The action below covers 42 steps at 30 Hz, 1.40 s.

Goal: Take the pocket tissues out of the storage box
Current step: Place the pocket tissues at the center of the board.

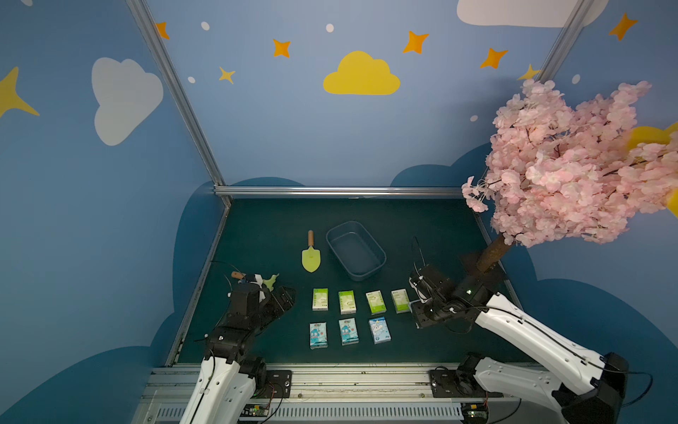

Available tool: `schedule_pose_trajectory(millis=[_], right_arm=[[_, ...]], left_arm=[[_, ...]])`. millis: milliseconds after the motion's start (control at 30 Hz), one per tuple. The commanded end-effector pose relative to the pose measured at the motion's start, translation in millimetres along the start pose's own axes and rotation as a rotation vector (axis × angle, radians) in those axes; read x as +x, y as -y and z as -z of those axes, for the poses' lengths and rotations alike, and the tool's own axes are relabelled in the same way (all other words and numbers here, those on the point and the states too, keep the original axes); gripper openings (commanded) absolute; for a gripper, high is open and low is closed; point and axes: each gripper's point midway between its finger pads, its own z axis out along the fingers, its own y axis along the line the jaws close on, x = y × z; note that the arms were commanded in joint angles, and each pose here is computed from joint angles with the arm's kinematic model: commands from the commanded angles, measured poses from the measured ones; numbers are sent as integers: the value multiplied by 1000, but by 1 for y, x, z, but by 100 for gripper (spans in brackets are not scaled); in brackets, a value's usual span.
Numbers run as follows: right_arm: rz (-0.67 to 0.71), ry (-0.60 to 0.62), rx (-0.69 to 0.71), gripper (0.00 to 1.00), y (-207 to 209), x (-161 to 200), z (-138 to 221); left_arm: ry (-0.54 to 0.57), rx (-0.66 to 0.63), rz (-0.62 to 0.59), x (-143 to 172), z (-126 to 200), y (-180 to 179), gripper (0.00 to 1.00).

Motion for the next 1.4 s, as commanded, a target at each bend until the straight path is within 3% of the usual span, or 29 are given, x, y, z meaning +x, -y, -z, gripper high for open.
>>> schedule_pose_trajectory(millis=[0, 333, 733, 1133, 1367], right_arm=[[-25, 10, 12, 47, -2, 0, -1], [-126, -15, -15, 48, -5, 22, -47], [-115, -66, -37, 48, -14, 31, -94], [-88, -119, -16, 49, -19, 30, -104], [-83, -169, 17, 55, -17, 34, -110]], left_arm=[[-6, -40, 43, 7, 1, -14, 95], [-4, -46, 68, 14, 6, -22, 96], [-36, -45, 57, 15, 0, -20, 97], [-39, -47, 59, 15, 0, -19, 98], [-39, -43, 55, 15, 0, -18, 97]])
